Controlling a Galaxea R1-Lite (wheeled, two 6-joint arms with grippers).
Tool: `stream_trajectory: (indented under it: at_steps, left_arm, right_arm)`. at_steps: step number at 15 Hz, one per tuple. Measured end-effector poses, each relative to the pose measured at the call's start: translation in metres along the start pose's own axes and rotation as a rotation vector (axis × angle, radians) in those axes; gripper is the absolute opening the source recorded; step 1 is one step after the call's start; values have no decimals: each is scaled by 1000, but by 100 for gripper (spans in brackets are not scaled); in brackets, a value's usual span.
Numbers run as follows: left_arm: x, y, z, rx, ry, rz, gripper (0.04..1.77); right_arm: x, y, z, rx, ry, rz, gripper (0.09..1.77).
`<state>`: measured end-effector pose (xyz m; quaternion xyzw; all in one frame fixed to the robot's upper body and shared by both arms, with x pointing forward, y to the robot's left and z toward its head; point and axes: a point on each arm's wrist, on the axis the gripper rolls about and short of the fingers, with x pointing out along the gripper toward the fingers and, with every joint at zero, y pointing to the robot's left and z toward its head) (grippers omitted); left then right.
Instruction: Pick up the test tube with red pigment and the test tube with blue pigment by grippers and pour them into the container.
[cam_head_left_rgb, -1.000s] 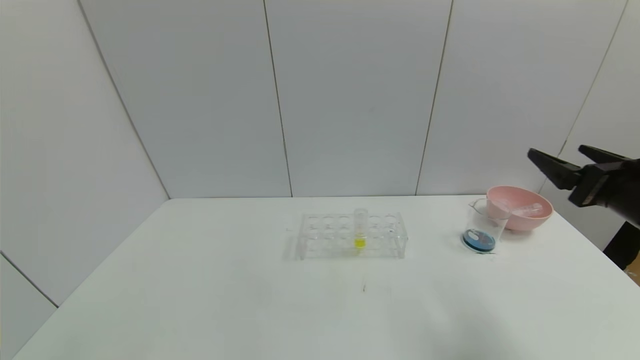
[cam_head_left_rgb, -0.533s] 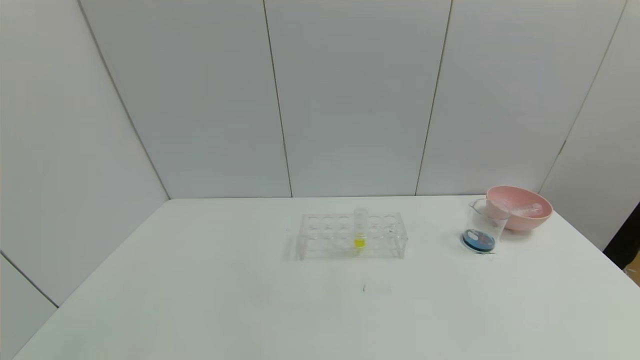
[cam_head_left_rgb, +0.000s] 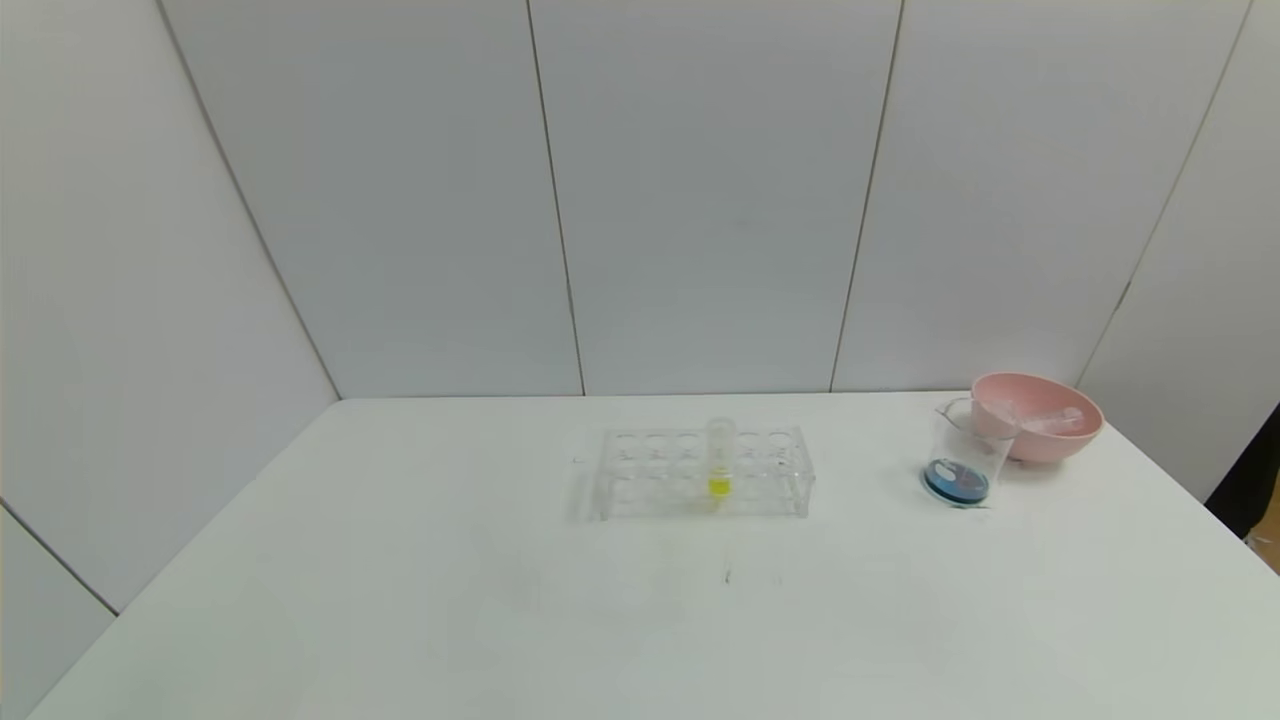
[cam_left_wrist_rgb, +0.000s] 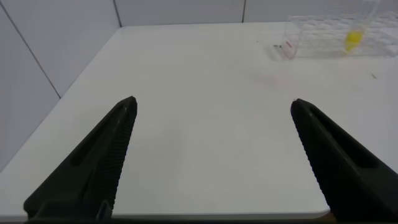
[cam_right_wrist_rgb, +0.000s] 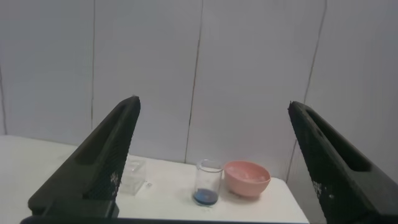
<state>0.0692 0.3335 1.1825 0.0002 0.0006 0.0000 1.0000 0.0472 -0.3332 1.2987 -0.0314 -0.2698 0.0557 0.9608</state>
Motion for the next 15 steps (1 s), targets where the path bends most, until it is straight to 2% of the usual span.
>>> stream_trajectory:
  at_steps: [2, 3, 4, 8, 9, 12, 15]
  left_arm:
    - [0, 0, 0, 0, 0, 0, 176]
    - [0, 0, 0, 0, 0, 0, 176]
    - [0, 0, 0, 0, 0, 0, 176]
    - [0, 0, 0, 0, 0, 0, 176]
    - [0, 0, 0, 0, 0, 0, 176]
    - [0, 0, 0, 0, 0, 0, 176]
    - [0, 0, 0, 0, 0, 0, 176]
  right_arm:
    - [-15, 2, -18, -20, -43, -19, 170]
    - [-20, 3, -34, -22, -28, -20, 170]
    - [-23, 4, -49, -13, 23, -22, 170]
    - [-36, 6, -100, 43, 433, -28, 170]
    - [-38, 6, -105, 59, 484, -47, 170]
    - [-38, 6, -104, 92, 478, -66, 170]
    - [-42, 5, -111, 65, 553, -124, 170]
